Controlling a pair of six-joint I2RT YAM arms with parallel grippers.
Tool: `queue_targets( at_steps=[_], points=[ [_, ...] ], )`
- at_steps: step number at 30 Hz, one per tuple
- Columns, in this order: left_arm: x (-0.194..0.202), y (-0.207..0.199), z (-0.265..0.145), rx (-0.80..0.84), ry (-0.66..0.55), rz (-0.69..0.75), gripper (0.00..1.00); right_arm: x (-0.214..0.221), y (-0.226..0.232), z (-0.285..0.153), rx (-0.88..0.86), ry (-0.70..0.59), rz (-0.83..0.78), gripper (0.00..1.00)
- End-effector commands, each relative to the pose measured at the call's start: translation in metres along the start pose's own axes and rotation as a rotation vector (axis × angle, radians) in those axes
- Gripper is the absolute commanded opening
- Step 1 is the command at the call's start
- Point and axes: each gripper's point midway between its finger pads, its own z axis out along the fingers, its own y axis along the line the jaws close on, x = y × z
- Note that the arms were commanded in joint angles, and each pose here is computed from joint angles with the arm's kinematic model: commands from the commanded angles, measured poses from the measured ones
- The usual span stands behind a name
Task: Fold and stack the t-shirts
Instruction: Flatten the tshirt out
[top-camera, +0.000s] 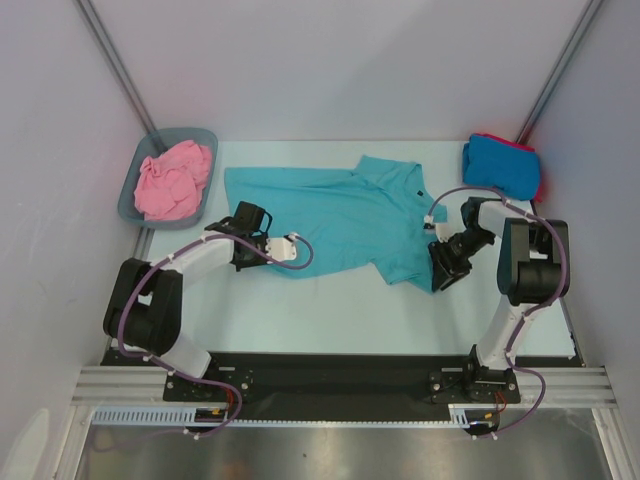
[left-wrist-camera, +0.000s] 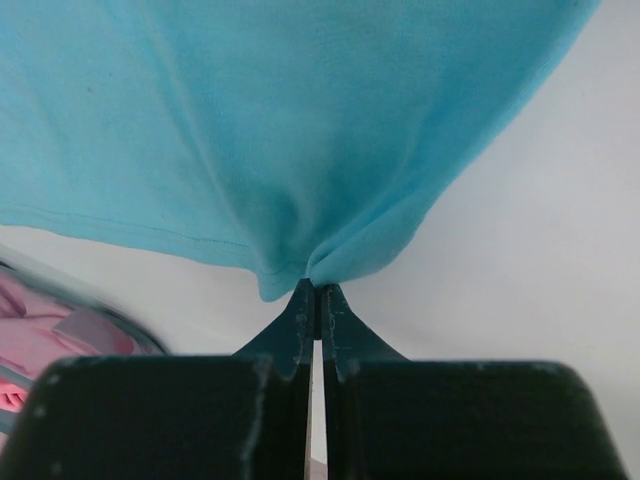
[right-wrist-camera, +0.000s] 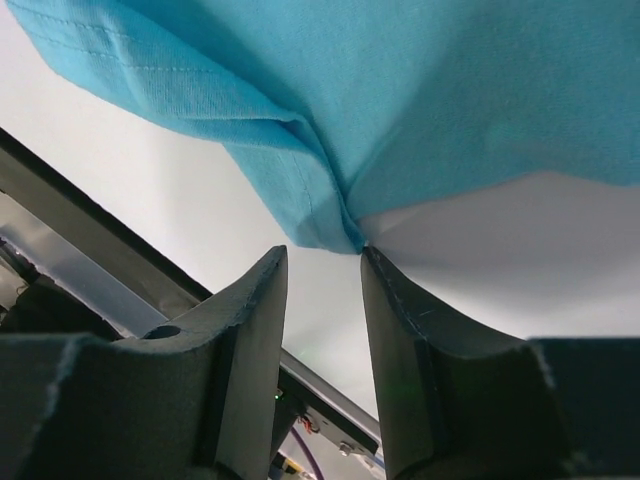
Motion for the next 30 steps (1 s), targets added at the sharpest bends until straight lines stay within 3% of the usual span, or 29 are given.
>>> queue_targets(
  at_steps=[1, 7, 10, 13, 18, 23, 30],
  points=[
    [-0.012, 0.010, -0.004, -0.020, -0.032, -0.007, 0.02, -0.030, -0.026, 0.006, 0.072, -0.086, -0.069, 0.41],
    [-0.013, 0.008, -0.004, -0.017, -0.036, -0.012, 0.02, -0.033, -0.028, 0.006, 0.082, -0.089, -0.068, 0.38],
    [-0.014, 0.006, -0.003, -0.013, -0.037, -0.013, 0.02, -0.032, -0.030, 0.006, 0.092, -0.088, -0.066, 0.28],
    [-0.014, 0.006, -0.004, -0.016, -0.038, -0.014, 0.02, -0.032, -0.031, 0.005, 0.104, -0.087, -0.065, 0.00],
    [-0.013, 0.006, -0.006, -0.020, -0.037, -0.008, 0.02, -0.035, -0.034, -0.003, 0.144, -0.097, -0.072, 0.00],
    [-0.003, -0.009, -0.011, 0.000, -0.020, 0.045, 0.00, -0.049, -0.026, -0.038, 0.268, -0.117, -0.181, 0.00],
    [0.015, -0.026, -0.017, 0.045, 0.027, 0.165, 0.00, -0.029, 0.015, -0.052, 0.269, 0.010, -0.376, 0.00]
  ],
)
